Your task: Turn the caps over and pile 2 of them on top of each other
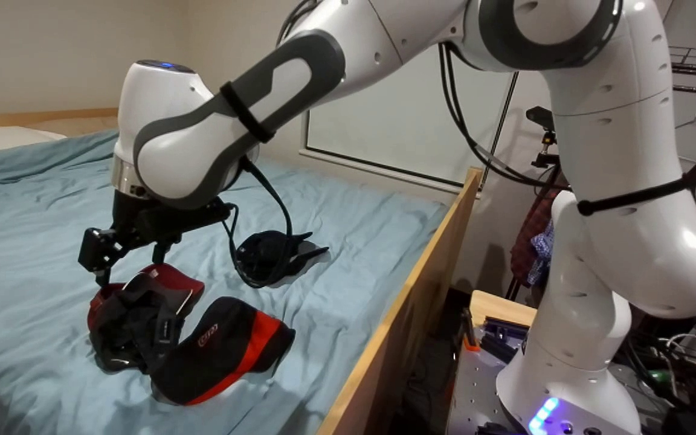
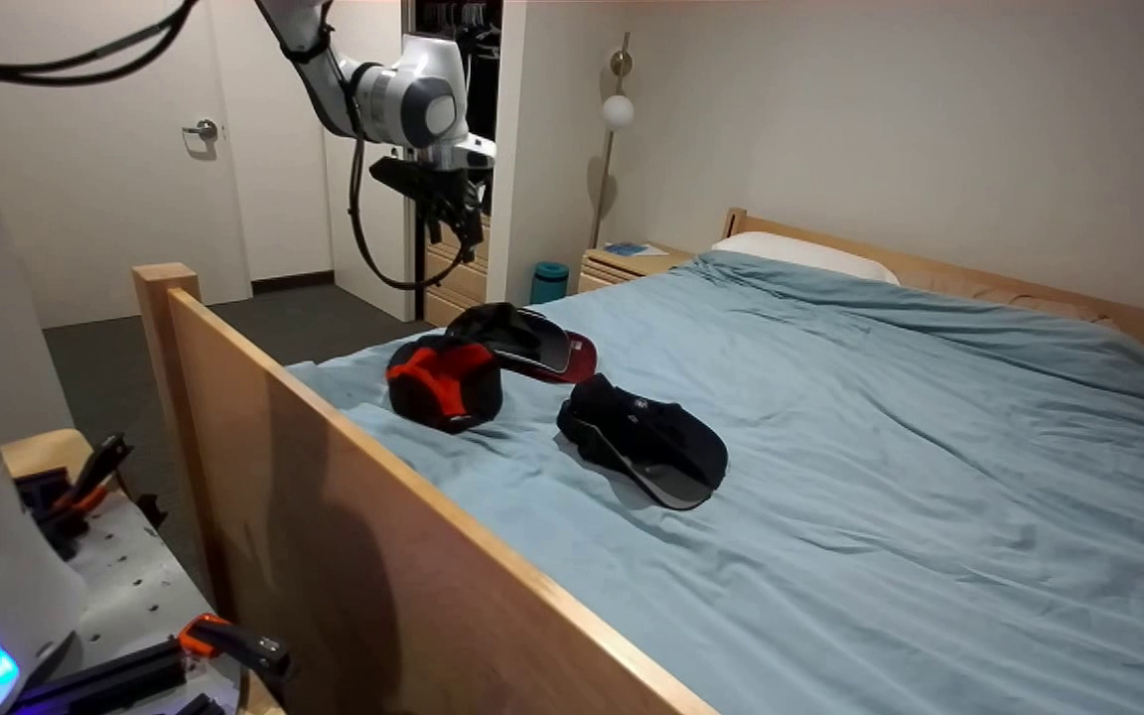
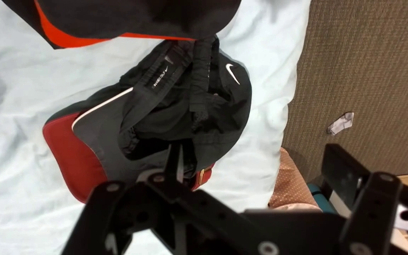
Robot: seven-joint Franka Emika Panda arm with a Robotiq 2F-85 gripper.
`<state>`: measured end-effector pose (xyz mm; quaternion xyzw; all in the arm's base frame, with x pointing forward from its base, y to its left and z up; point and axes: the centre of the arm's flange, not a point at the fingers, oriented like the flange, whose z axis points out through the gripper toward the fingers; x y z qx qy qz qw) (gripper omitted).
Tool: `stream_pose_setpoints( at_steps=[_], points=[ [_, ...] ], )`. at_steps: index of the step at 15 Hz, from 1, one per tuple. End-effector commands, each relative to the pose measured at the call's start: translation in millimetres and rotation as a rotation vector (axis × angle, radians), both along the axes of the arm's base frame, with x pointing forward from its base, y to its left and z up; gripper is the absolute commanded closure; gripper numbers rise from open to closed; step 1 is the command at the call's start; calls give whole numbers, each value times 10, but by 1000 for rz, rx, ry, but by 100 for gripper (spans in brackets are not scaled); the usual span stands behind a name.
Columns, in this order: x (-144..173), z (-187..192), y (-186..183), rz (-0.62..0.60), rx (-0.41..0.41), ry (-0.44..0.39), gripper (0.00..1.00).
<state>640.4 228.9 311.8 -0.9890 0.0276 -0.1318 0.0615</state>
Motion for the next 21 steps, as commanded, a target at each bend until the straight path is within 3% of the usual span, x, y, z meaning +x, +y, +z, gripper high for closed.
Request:
stream_pose_setpoints(
  at_steps=[1,5,11,21],
  points=[
    [150,-303,73,-15,41,-26,0],
    [217,-688,-22,-122,-7,-92,0],
    [237,-1274,8,-119,107,-121,0],
    [266,-1615,-236,-50,233,-218,0]
  ],
)
